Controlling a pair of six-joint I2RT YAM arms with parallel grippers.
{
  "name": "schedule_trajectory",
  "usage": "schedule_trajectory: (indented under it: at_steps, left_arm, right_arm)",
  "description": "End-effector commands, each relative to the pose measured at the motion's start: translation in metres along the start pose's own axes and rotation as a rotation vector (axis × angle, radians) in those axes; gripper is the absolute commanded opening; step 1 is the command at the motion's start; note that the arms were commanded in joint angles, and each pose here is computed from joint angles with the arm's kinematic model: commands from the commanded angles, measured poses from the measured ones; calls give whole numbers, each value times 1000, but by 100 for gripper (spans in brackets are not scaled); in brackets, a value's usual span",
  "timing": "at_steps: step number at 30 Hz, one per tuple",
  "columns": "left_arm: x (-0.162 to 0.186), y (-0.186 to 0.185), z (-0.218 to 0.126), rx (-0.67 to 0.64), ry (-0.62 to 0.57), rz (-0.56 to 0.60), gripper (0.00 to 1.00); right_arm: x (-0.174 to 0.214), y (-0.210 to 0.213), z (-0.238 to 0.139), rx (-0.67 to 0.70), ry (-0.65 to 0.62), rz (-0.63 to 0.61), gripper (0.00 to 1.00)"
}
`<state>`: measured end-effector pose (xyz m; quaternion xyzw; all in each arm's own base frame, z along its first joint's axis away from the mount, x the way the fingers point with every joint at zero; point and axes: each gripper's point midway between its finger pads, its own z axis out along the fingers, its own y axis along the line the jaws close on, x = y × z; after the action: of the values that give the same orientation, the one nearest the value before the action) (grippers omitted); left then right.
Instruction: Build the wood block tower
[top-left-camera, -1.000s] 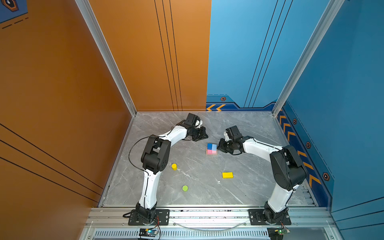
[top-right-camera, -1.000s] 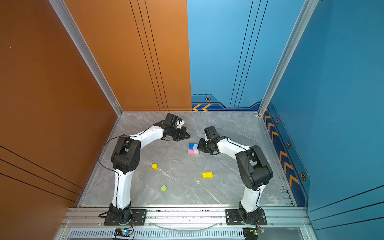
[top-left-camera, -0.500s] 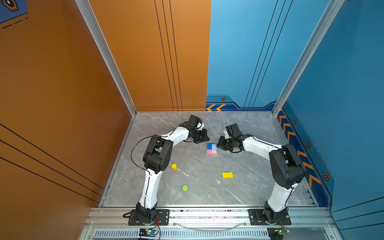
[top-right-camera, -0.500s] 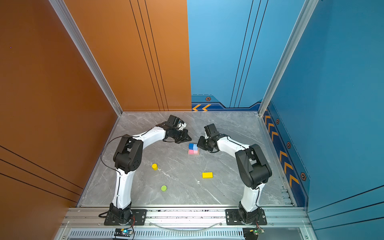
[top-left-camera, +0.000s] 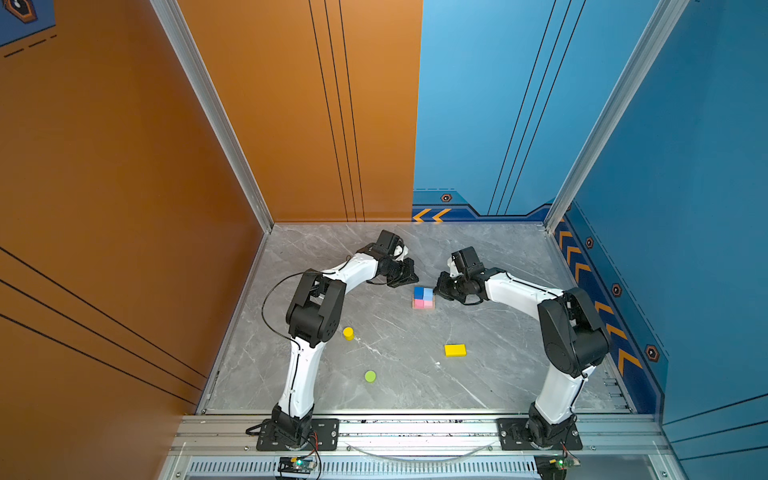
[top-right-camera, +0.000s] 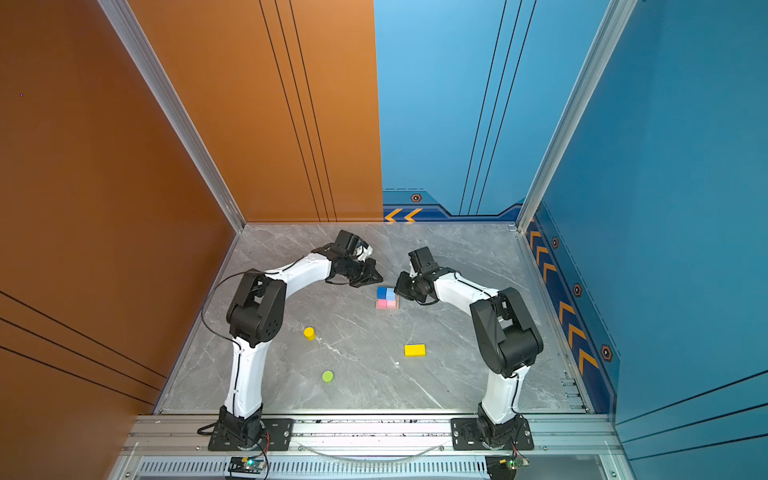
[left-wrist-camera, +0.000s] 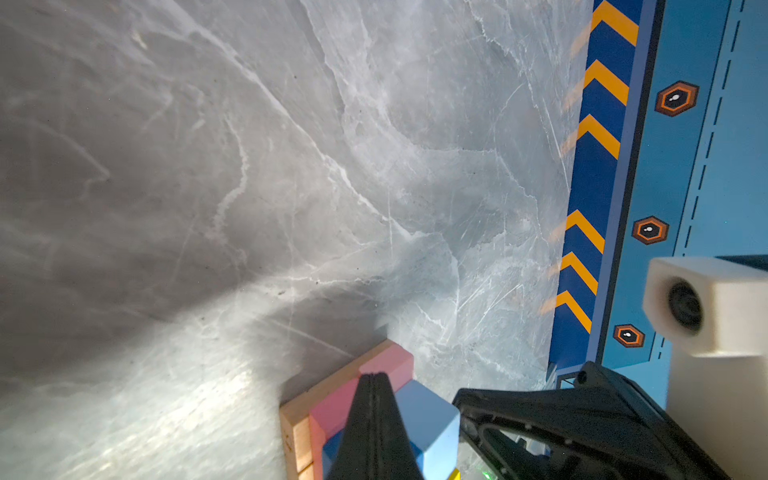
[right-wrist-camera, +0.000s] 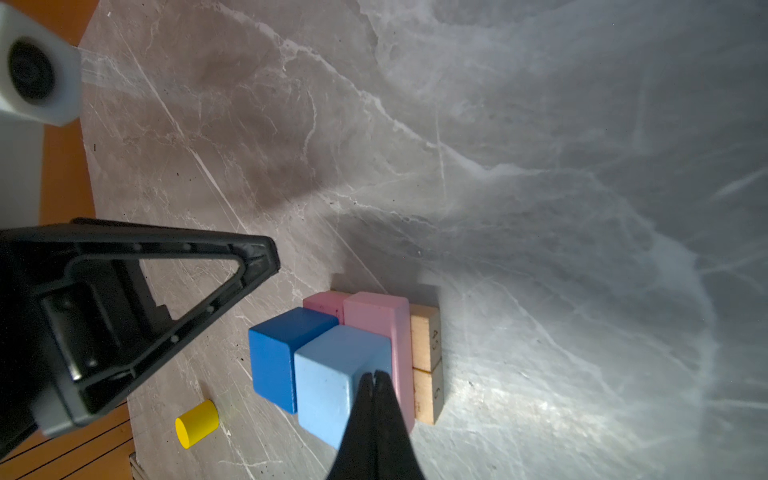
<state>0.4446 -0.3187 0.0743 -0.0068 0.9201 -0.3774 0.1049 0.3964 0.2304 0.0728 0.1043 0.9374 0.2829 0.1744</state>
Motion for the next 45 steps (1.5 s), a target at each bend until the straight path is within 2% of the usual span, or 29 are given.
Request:
schedule_trajectory:
  at_steps: [1,7,11,13,21,32,45]
  left_arm:
    - [-10,-13,-22,-16,-45,39,3]
    - [-16,-14,-50,-56,-96,54,5]
    - [-7,-6,-54,-95,-74,42,3]
    - [0,0,-53,-113,-53,30,0]
    - [18,16,-41,-145,-4,-10,0]
    - [29,10,-22,-138,38,-12,0]
    - [36,12,-16,-147,56,-19,0]
  right_arm:
    - [1,-4,-2,16,17,10,0]
    - [1,-5,-6,16,11,6,0]
    - [2,-4,-6,13,16,6,0]
    - [2,-3,-6,11,15,5,0]
    - [1,-1,-6,6,15,2,0]
    - [2,0,-4,4,18,1,0]
    - [3,-1,-2,1,18,2,0]
